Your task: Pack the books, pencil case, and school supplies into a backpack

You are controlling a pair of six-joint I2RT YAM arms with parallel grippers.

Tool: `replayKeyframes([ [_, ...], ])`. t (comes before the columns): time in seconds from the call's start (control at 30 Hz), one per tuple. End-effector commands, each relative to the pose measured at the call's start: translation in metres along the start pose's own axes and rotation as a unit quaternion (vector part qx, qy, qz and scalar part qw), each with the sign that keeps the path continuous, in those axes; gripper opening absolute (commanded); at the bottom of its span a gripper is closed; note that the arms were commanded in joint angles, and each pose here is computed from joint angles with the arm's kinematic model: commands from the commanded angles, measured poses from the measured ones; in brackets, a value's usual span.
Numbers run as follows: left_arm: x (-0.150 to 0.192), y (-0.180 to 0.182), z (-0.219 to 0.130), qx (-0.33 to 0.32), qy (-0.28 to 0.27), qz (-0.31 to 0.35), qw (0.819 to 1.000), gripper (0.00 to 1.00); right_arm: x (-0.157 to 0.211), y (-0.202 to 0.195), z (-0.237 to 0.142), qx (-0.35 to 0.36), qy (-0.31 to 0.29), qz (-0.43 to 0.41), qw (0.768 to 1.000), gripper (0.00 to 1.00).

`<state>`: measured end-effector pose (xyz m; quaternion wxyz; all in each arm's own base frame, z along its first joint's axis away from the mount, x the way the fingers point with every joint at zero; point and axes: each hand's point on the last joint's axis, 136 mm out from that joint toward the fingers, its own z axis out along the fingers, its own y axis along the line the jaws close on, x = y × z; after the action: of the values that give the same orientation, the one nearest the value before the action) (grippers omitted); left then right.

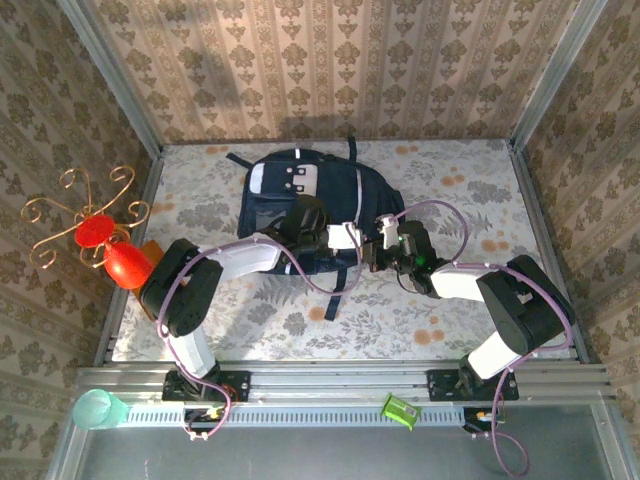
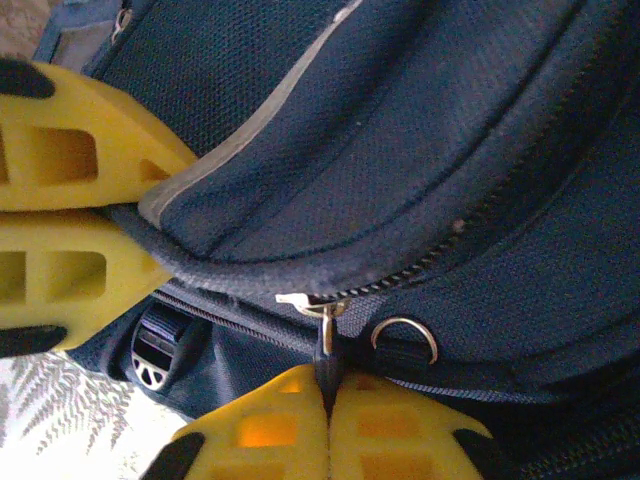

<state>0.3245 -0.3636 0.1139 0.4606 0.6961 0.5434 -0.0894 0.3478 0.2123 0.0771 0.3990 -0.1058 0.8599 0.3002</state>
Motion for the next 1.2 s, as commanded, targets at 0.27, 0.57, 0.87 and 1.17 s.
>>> replayKeyframes([
  [0.27,-0.012,-0.01,-0.027,0.027,-0.034,-0.01,0.999,0.0,-0.012,-0.033,-0.036,0.116,-0.039,0.032,0.992,0.0],
  [0.57,-0.004,-0.021,-0.047,0.04,-0.043,-0.012,0.998,0.0,-0.023,-0.061,-0.063,0.196,-0.023,0.064,0.978,0.0],
  [0.87,0.043,0.011,-0.055,-0.039,0.04,-0.078,0.995,0.21,-0.03,0.013,-0.047,0.056,-0.021,0.002,0.998,0.0],
  [1.17,-0.01,0.002,-0.081,-0.03,-0.048,-0.15,0.987,0.65,-0.03,0.042,-0.04,0.021,-0.034,-0.014,0.999,0.0],
])
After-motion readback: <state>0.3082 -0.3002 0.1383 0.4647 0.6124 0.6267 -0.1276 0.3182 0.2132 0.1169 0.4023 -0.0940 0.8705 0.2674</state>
